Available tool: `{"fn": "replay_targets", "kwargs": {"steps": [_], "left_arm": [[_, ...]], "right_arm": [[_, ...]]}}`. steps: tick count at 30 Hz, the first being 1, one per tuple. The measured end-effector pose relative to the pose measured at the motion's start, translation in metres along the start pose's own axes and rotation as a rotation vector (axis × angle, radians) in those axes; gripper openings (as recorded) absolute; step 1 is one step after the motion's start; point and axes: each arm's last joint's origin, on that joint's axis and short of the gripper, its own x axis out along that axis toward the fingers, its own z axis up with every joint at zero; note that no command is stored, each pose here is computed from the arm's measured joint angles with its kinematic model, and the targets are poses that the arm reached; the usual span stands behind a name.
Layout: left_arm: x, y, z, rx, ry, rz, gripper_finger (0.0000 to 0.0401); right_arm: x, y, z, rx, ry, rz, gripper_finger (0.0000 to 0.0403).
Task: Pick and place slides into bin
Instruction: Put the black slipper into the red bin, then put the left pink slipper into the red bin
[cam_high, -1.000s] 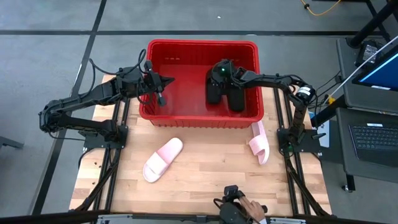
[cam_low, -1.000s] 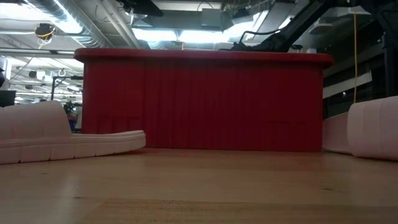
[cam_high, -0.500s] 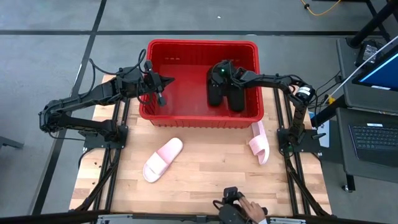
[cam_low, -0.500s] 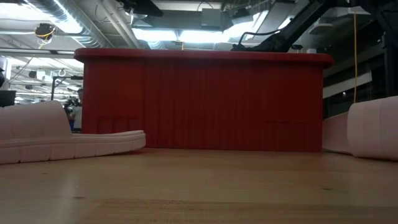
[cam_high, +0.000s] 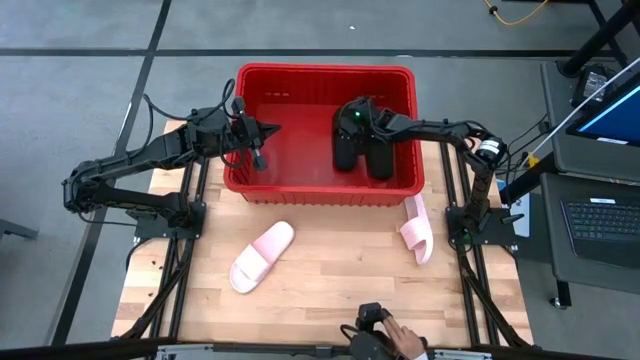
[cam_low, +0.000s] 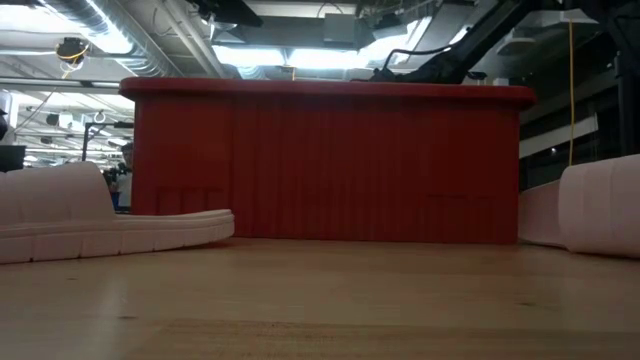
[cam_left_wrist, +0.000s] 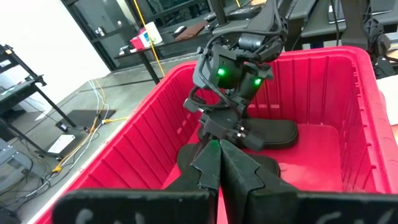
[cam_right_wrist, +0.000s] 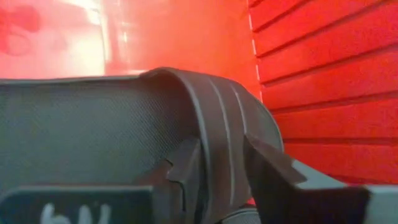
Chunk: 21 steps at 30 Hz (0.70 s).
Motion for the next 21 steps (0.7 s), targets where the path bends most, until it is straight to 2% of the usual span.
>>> {"fn": "replay_targets", "kwargs": {"steps": [10,21], "left_arm": [[0.0,0.0,0.0,0.0,0.0,0.0,0.0001],[0.0,0.0,0.0,0.001,0.004,-0.005,0.0002]], "right_arm": [[-0.014,0.006,0.014,-0.025,-0.029,-0.014,0.0171],[-0.075,-0.007,0.032,-0.025,-0.067,-0.104,0.0171]]}}
